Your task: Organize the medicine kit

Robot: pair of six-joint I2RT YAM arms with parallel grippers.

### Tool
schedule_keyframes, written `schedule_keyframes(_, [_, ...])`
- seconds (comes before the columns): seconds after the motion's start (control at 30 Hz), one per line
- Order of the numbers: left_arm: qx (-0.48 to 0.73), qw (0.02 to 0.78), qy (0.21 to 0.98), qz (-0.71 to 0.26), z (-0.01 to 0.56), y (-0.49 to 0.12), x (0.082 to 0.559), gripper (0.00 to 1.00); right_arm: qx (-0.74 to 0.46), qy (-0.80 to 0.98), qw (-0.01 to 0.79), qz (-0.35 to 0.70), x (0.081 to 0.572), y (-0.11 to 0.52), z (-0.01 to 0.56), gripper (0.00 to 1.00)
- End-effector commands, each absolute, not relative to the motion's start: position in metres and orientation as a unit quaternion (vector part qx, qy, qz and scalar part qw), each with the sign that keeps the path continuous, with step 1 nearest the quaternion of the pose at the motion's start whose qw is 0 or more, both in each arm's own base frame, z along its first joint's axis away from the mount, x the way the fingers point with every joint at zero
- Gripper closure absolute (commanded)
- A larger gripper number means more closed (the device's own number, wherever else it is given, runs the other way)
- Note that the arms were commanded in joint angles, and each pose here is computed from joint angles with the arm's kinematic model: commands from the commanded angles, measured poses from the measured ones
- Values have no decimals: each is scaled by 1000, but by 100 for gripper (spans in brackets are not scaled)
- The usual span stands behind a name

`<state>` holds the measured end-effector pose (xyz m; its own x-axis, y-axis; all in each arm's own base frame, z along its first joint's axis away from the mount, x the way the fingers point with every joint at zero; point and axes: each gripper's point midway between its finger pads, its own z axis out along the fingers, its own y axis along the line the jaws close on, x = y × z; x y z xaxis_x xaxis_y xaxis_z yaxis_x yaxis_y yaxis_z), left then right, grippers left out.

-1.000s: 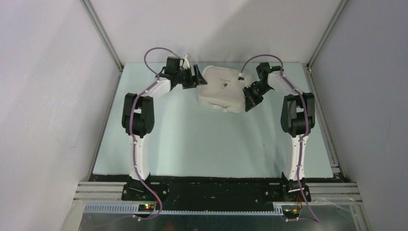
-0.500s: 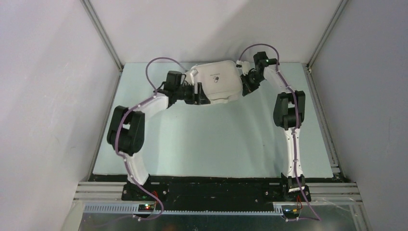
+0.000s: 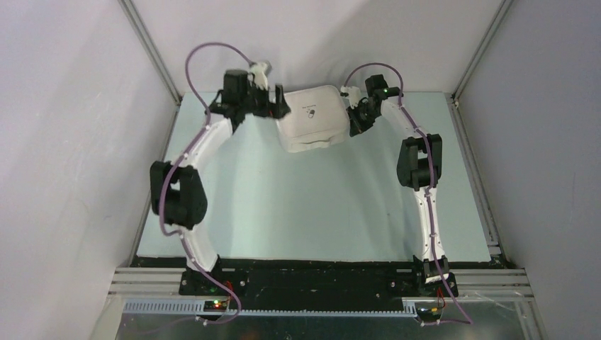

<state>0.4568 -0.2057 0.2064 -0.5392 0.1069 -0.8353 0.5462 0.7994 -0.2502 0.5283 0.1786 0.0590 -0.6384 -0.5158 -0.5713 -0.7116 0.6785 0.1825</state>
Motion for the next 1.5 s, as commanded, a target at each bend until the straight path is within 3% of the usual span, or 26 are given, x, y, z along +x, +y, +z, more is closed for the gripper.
schedule_keyframes(0.0, [66,491,838,-228,234,-176,551,2,-379,868,260,190,530,188,62,100])
schedule_keyframes(0.23, [18,496,832,-247,189,-179,639,0,-406,860,255,176,522,188,65,100])
schedule_keyframes(0.47, [-12,490,832,-260,159,-182,659,0,-422,855,245,174,508,198,68,100])
schedule_keyframes(0.53, [1,461,834,-303,151,-195,646,4,-425,853,246,174,508,201,69,100])
schedule_keyframes(0.73, [30,393,830,-395,145,-225,580,33,-425,852,255,167,517,205,66,100])
schedule_keyframes(0.77, [35,405,821,-402,168,-226,571,38,-425,851,259,166,519,206,68,100])
schedule_keyframes(0.93, [34,400,816,-416,182,-224,508,44,-425,851,260,167,521,207,66,100])
schedule_keyframes(1.03, [55,379,826,-414,163,-233,463,47,-430,848,261,166,522,206,64,100])
schedule_keyframes(1.1, [89,395,824,-397,165,-239,441,47,-432,848,263,161,524,203,63,100])
schedule_keyframes(1.23, [129,447,829,-309,194,-220,439,25,-427,850,262,159,525,198,63,100])
schedule_keyframes(1.3, [111,465,841,-254,207,-199,464,16,-426,851,262,161,524,197,65,100])
schedule_keyframes(1.47, [0,463,855,-236,198,-158,538,13,-424,854,257,158,520,192,65,100])
